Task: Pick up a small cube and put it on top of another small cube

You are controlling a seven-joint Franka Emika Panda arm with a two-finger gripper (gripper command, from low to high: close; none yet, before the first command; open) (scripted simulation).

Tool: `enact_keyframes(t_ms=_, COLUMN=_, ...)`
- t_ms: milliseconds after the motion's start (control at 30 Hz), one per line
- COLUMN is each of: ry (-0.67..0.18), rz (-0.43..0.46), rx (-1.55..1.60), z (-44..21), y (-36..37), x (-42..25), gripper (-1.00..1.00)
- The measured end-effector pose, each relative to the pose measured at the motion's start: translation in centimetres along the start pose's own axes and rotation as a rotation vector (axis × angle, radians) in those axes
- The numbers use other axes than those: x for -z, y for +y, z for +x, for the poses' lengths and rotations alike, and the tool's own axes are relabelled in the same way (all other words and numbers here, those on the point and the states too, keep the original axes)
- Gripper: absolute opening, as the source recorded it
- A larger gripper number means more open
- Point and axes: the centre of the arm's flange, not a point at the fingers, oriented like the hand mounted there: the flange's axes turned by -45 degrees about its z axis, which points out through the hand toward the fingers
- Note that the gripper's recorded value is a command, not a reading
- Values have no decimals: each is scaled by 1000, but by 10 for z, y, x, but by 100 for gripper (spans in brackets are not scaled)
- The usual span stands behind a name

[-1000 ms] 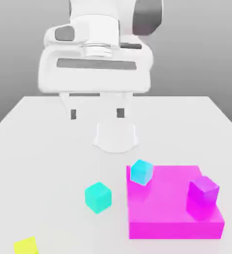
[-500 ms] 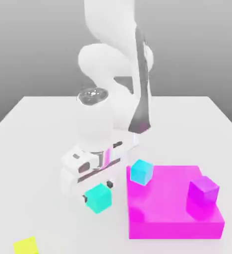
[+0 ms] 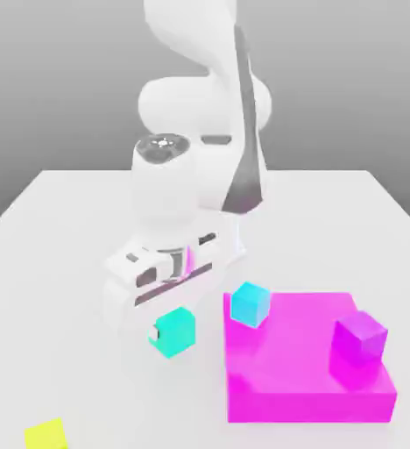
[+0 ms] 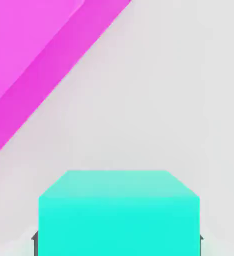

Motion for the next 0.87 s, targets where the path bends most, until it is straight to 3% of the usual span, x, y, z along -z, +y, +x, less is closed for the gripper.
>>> enact_keyframes(t_ms=567, ry=0, rz=-1, rx=-919, z=41, y=197, x=45, gripper=-100)
enact_keyframes(t_ms=700, ry=3, rz=3, rx=-997, z=44, y=214, x=9, gripper=-100)
enact_keyframes(t_ms=733, ry=3, rz=3, rx=-1000, z=43, y=215, x=-6, gripper=100)
enact_keyframes(t_ms=867, ry=3, rz=3, rx=-1000, z=43, y=215, x=-6, gripper=100)
